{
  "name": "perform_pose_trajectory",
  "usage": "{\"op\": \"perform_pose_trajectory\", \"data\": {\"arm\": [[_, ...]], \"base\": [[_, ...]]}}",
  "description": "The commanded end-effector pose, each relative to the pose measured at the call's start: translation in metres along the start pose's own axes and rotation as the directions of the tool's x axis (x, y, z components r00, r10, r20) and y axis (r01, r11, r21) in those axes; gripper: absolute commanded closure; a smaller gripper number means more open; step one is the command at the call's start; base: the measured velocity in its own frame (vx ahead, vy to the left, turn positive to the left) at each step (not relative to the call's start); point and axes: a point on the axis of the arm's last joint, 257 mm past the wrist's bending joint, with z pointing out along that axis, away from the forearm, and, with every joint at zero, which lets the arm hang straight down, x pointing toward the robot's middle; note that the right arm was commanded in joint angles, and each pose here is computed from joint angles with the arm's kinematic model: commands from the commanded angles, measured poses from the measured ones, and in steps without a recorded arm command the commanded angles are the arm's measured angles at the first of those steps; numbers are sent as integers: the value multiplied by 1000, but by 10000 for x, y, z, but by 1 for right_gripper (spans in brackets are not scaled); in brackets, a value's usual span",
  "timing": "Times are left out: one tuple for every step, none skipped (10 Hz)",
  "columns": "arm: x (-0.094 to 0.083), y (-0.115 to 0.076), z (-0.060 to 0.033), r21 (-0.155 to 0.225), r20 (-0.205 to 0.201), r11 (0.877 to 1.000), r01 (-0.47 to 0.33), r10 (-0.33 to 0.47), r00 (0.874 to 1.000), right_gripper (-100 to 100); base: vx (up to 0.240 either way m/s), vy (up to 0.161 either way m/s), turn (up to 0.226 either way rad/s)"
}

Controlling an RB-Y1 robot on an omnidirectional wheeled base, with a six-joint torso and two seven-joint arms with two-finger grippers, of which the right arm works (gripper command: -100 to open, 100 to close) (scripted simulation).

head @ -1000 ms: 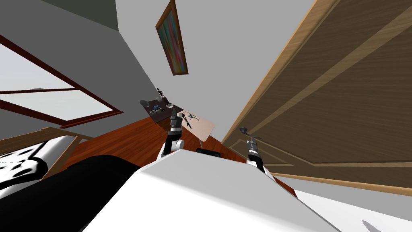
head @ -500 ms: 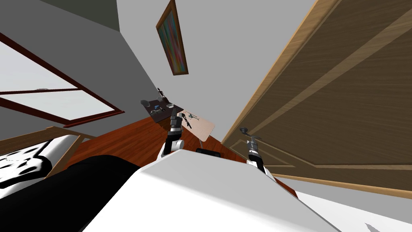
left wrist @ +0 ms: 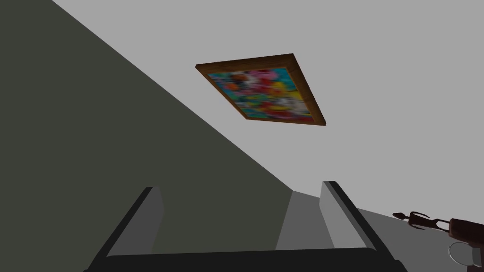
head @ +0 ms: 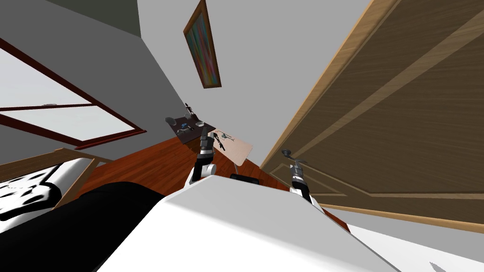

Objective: Pull the door open

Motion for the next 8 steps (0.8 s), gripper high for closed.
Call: {"op": "perform_pose_trajectory", "data": {"arm": [[-87,-7,4,1,13,1000,0,0,1000,-100],[-87,-7,4,1,13,1000,0,0,1000,-100],[-106,-8,4,2,16,1000,0,0,1000,-100],[-106,-8,4,2,16,1000,0,0,1000,-100],[-106,-8,4,2,16,1000,0,0,1000,-100],[-106,-8,4,2,16,1000,0,0,1000,-100],[-106,-8,4,2,16,1000,0,0,1000,-100],[-106,-8,4,2,16,1000,0,0,1000,-100]], "base": [[17,-41,117],[18,-41,119],[0,0,0],[3,-6,18],[4,-9,25],[-2,5,-14],[0,0,0],[4,-8,24]]}}
